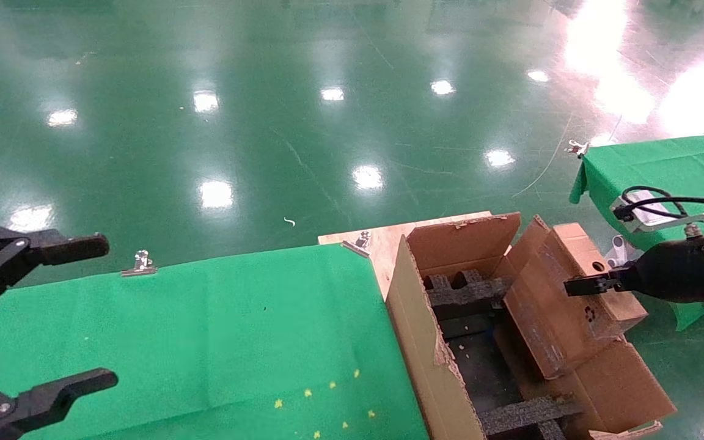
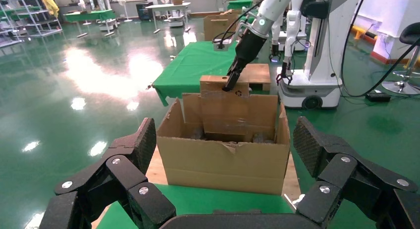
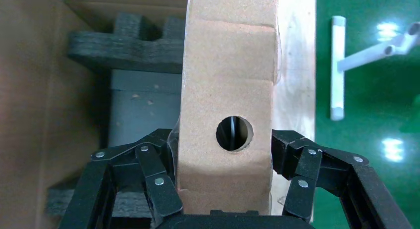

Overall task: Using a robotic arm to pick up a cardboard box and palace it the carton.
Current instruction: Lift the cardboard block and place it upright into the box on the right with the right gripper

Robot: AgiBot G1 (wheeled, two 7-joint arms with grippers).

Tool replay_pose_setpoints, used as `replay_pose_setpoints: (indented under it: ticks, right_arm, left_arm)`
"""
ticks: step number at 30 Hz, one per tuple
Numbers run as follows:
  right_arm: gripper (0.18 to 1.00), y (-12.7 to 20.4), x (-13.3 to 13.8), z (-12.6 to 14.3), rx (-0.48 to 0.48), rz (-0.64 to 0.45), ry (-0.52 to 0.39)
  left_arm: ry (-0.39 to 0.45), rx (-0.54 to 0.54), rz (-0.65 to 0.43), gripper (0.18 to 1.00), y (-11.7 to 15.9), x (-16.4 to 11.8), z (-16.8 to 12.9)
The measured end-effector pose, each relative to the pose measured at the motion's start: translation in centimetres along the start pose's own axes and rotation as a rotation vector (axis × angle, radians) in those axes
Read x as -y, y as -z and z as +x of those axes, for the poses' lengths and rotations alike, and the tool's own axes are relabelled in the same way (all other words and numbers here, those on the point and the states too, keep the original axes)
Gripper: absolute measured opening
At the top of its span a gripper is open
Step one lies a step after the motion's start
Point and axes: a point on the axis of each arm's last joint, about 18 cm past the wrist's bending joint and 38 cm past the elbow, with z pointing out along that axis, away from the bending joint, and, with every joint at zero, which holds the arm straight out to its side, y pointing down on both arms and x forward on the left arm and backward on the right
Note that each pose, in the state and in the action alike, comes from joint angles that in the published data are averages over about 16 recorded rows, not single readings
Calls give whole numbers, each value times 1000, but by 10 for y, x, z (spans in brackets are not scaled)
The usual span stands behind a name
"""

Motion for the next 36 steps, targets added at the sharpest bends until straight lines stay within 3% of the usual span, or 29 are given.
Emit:
replay_pose_setpoints:
  ticks: [11, 36]
  right_arm:
    - [293, -10, -1, -12, -76, -9, -25]
    - [292, -25, -8, -23, -126, -84, -28]
  left_arm:
    - [0, 0, 0, 1001, 0, 0, 0]
    - [0, 0, 0, 1001, 0, 0, 0]
